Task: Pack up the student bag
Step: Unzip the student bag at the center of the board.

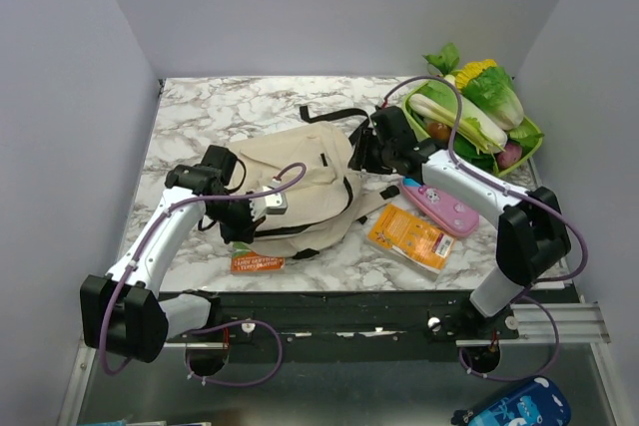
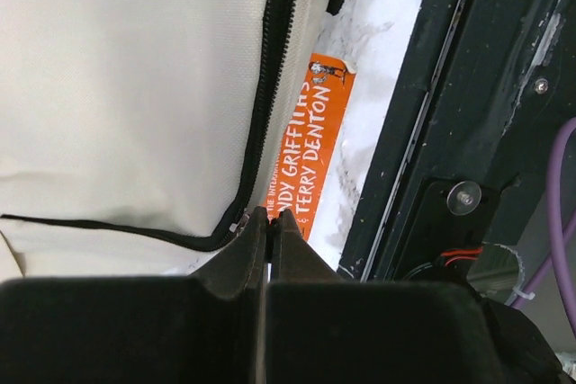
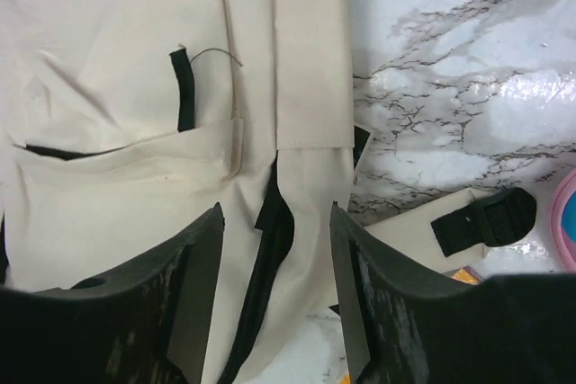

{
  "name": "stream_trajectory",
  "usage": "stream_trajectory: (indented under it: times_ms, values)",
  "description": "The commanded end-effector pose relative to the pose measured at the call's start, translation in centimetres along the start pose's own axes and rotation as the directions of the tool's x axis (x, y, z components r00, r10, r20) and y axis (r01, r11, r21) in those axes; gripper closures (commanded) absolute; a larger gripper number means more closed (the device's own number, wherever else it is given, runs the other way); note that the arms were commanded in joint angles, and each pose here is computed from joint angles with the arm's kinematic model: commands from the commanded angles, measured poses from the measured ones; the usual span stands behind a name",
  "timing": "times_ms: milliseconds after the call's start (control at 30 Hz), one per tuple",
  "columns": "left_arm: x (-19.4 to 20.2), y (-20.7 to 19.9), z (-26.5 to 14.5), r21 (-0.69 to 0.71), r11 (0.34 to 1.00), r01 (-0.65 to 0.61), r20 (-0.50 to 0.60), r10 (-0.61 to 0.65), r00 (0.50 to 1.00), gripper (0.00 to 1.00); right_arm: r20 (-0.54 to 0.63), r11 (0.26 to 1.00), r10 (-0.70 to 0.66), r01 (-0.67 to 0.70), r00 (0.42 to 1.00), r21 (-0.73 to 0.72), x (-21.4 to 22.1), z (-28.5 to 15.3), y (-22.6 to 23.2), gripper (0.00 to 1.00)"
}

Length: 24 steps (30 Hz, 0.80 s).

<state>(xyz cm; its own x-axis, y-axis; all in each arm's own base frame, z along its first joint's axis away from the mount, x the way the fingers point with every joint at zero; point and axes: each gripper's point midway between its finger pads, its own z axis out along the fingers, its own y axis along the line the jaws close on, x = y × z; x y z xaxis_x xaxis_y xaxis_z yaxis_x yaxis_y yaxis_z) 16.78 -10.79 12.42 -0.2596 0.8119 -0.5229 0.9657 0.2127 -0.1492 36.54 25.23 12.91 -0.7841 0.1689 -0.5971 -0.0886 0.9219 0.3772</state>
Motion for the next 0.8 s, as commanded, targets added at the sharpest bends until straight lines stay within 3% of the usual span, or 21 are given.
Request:
stream_trajectory:
  times_ms: [0, 167, 367, 600, 767]
  values:
    - [0.8, 0.7, -0.3, -0.055, 0.998, 0.039, -0.009, -0.039, 0.999, 1.0, 0.049, 0.993, -0.106, 0.103, 0.993, 0.057, -0.4, -2.2, 0.5, 0.38]
    - [-0.2, 0.9, -0.1, -0.046, 0.997, 0.063, 0.041, -0.061, 0.997, 1.0, 0.044, 0.983, -0.11, 0.115, 0.993, -0.144, 2.5, -5.3, 6.0, 0.35]
    - [-1.0, 1.3, -0.3, -0.05, 0.997, 0.058, 0.07, -0.054, 0.996, 1.0, -0.072, 0.951, -0.09, 0.064, 0.993, -0.302, 8.4, -6.7, 10.9, 0.34]
    - [-0.9, 1.1, -0.3, -0.058, 0.997, 0.049, 0.071, -0.045, 0.996, 1.0, -0.204, 0.963, -0.066, 0.009, 0.977, -0.27, 13.6, -5.8, 10.9, 0.27]
    - [-0.4, 1.2, -0.1, -0.071, 0.996, 0.049, 0.062, -0.045, 0.997, 1.0, -0.217, 0.973, -0.027, -0.024, 0.976, -0.228, 14.2, -4.8, 10.4, 0.23]
